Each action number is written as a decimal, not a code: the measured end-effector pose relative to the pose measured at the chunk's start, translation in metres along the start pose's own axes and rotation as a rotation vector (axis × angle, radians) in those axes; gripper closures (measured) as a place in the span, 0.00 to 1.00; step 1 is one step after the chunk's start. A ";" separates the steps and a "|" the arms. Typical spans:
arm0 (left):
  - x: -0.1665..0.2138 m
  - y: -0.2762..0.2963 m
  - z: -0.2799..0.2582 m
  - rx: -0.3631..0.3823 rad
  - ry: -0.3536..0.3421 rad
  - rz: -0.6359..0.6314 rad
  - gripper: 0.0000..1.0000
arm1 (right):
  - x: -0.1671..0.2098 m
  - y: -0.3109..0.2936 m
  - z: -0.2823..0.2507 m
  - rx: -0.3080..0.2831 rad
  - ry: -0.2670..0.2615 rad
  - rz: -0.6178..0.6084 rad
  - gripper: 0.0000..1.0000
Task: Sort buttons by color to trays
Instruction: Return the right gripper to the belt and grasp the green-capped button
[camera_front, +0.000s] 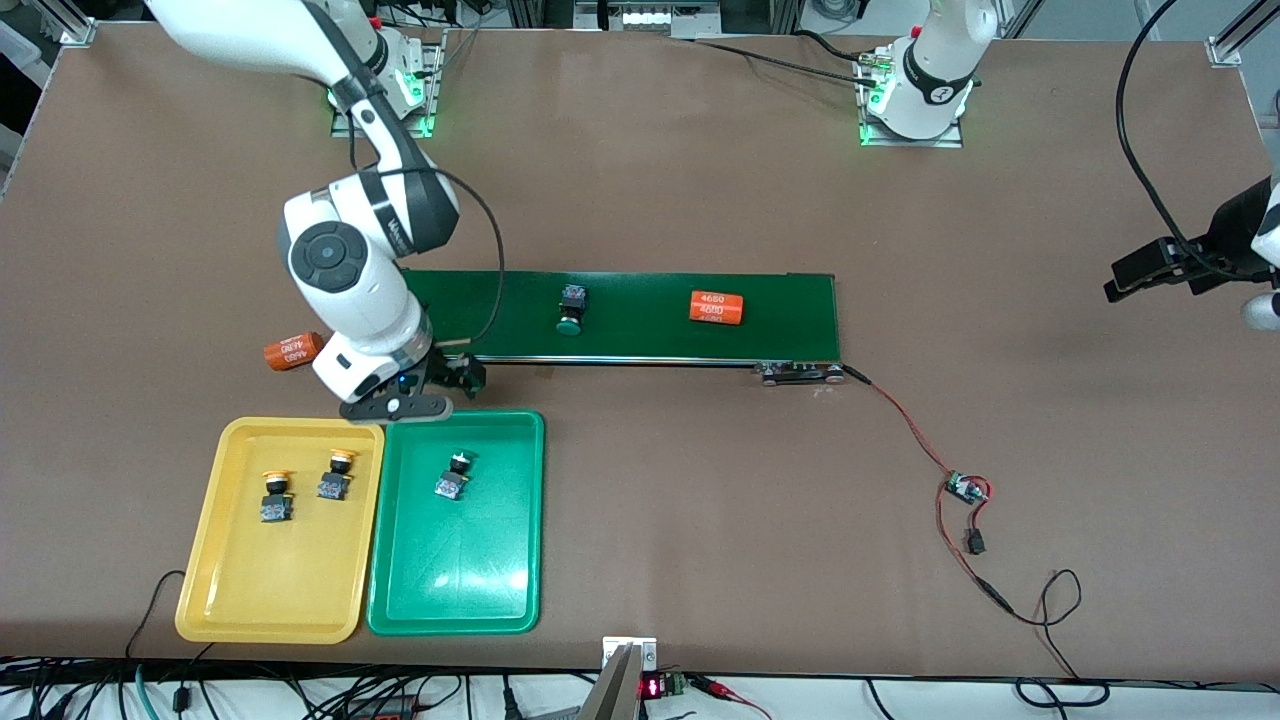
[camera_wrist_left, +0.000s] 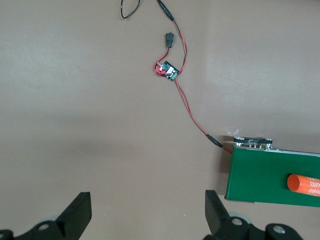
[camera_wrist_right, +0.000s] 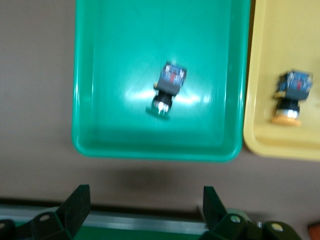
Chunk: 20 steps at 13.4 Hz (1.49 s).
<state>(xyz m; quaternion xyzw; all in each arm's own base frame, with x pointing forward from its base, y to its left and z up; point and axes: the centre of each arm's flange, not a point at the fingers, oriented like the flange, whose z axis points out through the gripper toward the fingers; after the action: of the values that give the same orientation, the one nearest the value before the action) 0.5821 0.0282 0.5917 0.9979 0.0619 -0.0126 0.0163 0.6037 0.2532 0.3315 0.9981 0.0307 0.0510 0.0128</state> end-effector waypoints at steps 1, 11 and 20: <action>0.000 -0.002 0.000 0.000 -0.001 -0.004 0.00 | -0.008 -0.001 -0.001 -0.004 -0.008 0.011 0.00; 0.001 -0.011 -0.026 -0.002 0.045 0.001 0.00 | -0.076 -0.060 0.015 -0.029 -0.073 0.094 0.00; -0.003 -0.019 -0.022 0.001 0.004 0.035 0.00 | -0.099 -0.082 0.030 -0.027 -0.109 0.007 0.00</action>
<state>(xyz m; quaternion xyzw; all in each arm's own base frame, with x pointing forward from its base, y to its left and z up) 0.5772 0.0472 0.6134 0.9988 0.0442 -0.0103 0.0161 0.5037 0.3284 0.2890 0.9993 0.0258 -0.0030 0.0275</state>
